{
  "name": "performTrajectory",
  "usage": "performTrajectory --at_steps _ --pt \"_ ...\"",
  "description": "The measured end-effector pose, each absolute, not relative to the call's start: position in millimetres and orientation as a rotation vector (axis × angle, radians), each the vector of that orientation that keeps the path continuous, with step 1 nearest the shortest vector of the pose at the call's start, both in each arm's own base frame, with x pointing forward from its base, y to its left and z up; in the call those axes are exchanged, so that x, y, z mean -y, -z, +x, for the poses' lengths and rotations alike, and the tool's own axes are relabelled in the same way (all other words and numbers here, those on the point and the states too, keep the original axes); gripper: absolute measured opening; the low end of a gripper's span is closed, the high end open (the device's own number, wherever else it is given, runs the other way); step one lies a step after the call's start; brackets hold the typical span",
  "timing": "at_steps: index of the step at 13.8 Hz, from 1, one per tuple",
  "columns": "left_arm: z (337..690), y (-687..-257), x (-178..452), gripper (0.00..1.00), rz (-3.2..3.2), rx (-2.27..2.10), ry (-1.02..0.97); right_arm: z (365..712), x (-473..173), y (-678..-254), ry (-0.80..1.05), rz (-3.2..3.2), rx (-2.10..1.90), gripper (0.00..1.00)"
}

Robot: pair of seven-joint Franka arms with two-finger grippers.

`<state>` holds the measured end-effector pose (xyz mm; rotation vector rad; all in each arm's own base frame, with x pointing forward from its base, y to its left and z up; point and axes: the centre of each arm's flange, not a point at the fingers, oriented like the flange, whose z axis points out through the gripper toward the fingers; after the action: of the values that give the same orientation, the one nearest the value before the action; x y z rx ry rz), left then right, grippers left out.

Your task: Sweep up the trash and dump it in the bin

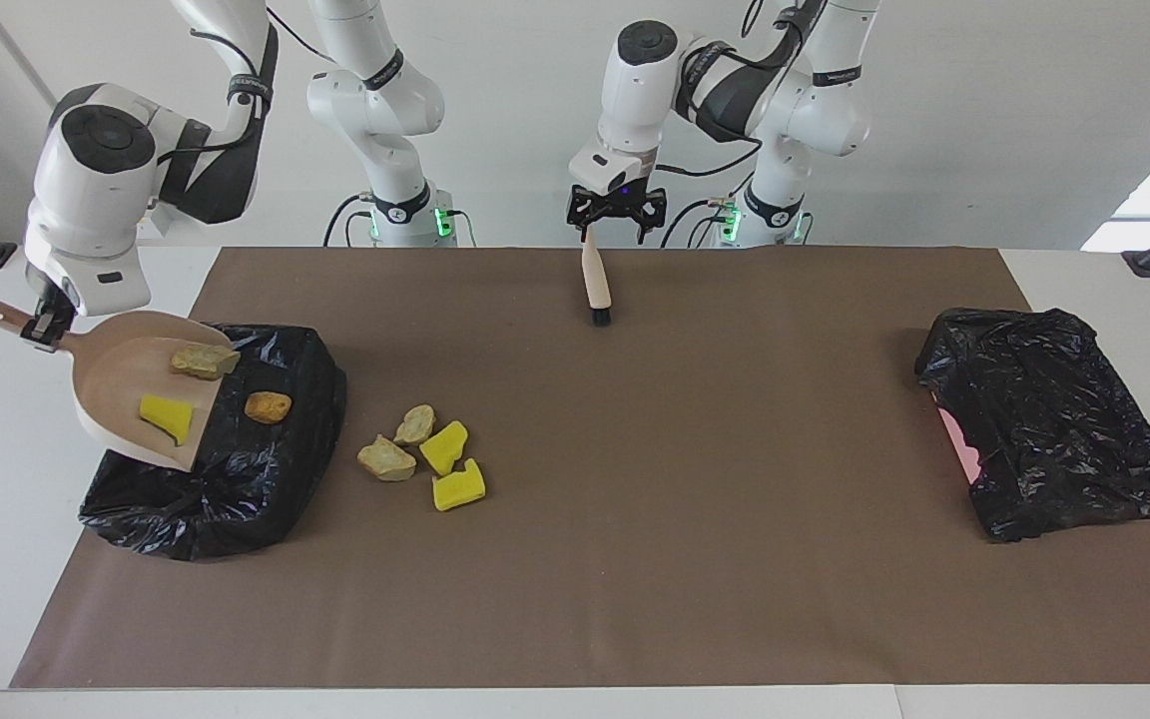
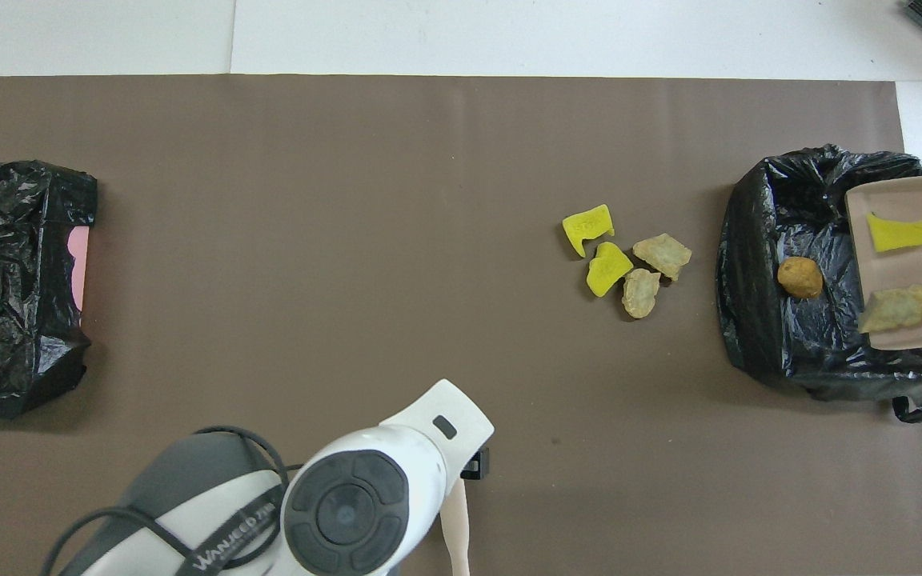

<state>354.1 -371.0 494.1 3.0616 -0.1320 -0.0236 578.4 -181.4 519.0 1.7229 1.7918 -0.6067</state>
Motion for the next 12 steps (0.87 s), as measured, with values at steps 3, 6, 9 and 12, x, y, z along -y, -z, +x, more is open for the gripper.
performTrajectory --at_steps 3,6,9,12 --pt "418.5 -524.2 326.9 1.0 3.076 0.205 -0.104 584.8 162.9 -517.8 0.661 1.582 -1.813 0.31" --pt "473.1 -550.6 274.9 1.0 3.067 0.265 -0.187 578.7 145.9 -511.8 0.694 1.502 -1.834 0.31" --pt "507.4 -585.0 215.9 1.0 3.07 0.308 -0.234 562.0 141.5 -507.1 0.689 1.411 -1.81 0.31" --pt "523.3 -632.2 149.8 1.0 3.09 0.336 -0.231 555.3 134.7 -511.6 0.691 1.371 -1.816 0.31"
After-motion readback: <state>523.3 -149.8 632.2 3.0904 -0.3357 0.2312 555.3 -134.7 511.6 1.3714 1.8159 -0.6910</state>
